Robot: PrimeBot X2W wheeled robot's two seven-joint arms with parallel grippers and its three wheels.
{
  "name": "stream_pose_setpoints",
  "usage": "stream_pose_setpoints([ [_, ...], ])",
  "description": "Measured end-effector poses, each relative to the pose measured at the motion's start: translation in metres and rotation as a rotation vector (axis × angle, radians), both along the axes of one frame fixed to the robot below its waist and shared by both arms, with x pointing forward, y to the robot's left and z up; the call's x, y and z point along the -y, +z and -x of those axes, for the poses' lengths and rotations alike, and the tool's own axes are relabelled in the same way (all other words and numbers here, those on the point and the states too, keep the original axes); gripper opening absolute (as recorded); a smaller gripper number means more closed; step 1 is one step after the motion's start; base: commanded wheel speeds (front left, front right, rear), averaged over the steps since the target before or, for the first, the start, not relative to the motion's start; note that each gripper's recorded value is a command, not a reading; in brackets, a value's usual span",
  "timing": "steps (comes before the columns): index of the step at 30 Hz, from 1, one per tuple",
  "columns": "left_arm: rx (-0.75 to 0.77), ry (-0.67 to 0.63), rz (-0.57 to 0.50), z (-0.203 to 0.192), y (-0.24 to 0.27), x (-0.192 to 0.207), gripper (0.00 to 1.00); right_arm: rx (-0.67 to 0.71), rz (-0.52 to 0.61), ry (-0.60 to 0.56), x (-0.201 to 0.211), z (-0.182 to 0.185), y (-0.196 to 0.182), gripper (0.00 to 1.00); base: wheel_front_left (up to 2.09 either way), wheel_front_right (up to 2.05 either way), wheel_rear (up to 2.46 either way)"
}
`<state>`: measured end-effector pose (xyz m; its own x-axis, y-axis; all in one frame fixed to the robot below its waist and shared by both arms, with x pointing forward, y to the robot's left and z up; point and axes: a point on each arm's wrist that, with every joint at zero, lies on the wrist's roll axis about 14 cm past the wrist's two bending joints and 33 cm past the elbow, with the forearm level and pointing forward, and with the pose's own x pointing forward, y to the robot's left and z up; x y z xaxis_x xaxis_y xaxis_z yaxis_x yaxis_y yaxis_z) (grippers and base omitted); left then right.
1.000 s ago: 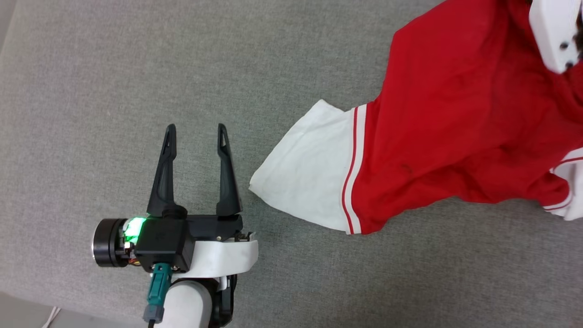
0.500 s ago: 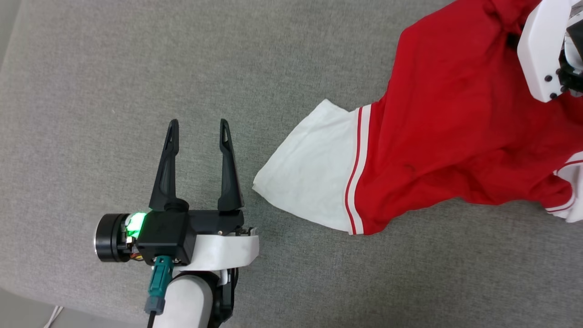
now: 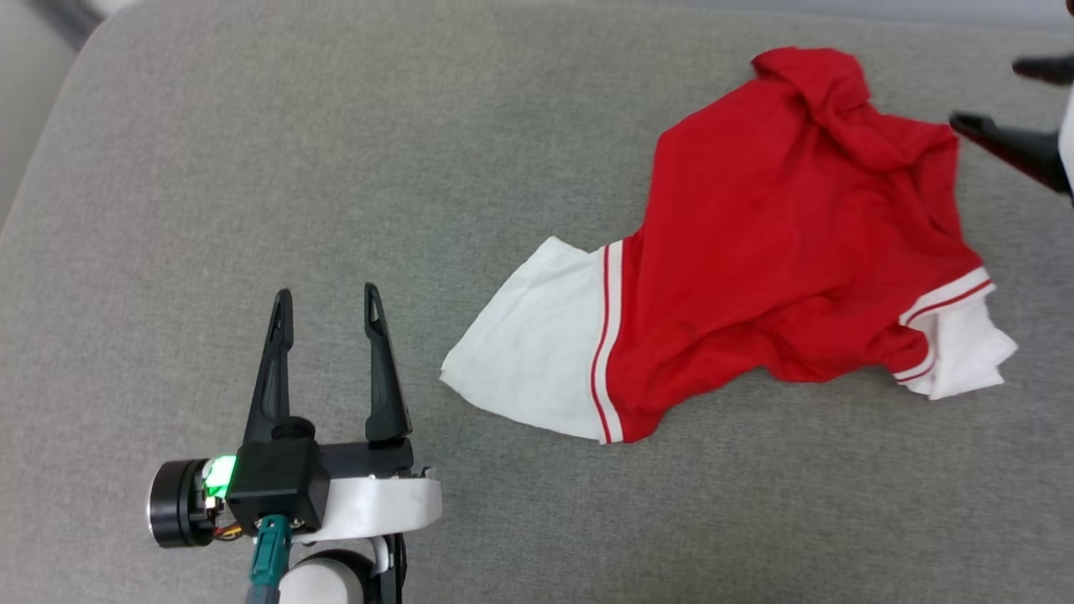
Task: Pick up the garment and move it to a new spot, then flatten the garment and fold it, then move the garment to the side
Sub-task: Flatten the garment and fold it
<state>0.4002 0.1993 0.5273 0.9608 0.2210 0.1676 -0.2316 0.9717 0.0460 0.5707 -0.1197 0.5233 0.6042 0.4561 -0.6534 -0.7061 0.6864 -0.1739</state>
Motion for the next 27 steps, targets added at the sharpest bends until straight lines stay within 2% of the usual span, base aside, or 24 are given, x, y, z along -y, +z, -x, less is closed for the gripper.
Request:
stream_pose_setpoints([
  [5, 0.016, -0.018, 0.009, 0.004, 0.005, 0.005, 1.00, -0.146, 0.088, -0.027, 0.035, 0.045, 0.001, 1.00, 0.00, 0.00, 0.00],
  [10, 0.030, -0.030, 0.014, 0.003, 0.009, 0.009, 1.00, -0.299, 0.150, -0.068, 0.063, 0.080, -0.016, 1.00, 0.00, 0.00, 0.00],
  [16, 0.013, -0.035, 0.015, 0.001, 0.003, 0.010, 1.00, -0.485, 0.176, -0.076, 0.069, 0.109, -0.066, 1.00, 0.00, 0.00, 0.00],
  [22, -0.009, -0.018, 0.007, -0.001, -0.004, 0.005, 1.00, -0.617, 0.182, -0.057, 0.055, 0.124, -0.120, 1.00, 0.00, 0.00, 0.00],
  [27, -0.026, -0.004, 0.000, -0.005, -0.010, 0.000, 1.00, -0.655, 0.201, -0.053, 0.050, 0.127, -0.153, 1.00, 0.00, 0.00, 0.00],
])
